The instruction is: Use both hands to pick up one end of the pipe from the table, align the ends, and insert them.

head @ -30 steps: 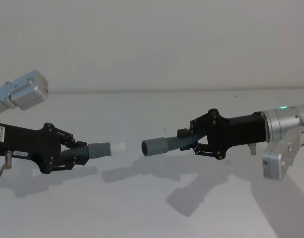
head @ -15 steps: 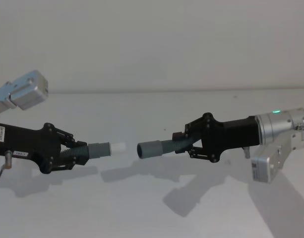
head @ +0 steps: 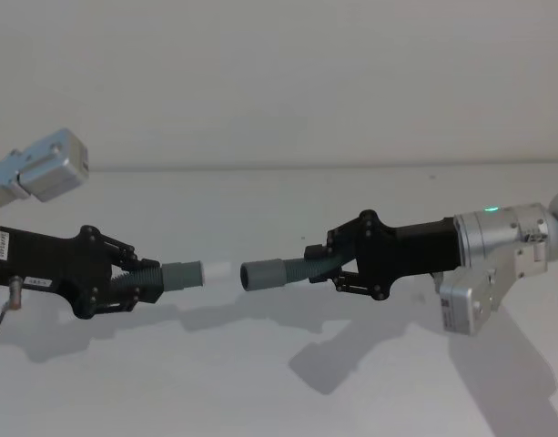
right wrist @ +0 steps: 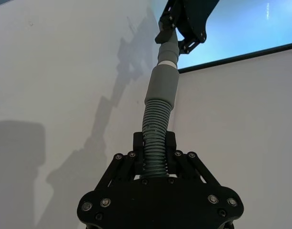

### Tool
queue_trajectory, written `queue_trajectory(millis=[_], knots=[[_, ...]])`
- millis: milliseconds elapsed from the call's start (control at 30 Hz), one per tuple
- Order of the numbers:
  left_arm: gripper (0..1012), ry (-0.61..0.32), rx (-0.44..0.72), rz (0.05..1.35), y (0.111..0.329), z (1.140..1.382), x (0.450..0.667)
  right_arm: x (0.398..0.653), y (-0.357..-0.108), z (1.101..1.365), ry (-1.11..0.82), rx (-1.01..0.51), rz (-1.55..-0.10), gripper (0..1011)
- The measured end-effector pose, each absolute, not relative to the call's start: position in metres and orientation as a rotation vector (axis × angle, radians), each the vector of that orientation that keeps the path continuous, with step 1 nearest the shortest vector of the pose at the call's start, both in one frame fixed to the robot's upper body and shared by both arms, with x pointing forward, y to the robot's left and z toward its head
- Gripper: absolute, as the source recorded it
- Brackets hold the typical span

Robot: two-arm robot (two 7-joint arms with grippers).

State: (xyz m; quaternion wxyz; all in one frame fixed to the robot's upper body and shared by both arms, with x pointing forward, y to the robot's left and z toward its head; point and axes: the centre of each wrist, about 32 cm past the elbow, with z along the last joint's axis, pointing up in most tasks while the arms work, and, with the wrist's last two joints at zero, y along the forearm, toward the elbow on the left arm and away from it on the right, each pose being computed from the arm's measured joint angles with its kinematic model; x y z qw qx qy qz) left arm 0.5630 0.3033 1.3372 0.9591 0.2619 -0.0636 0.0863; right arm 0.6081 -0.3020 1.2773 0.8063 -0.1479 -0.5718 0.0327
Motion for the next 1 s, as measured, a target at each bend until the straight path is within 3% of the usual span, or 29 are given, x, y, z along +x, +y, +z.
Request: queue_trajectory(millis=[1000], knots=[[302,-0.129,0.531,0.175,0.3033,1.3372,0.563,0.618,-0.2979,1.2702,-1.201,-0.324,0.061,234]])
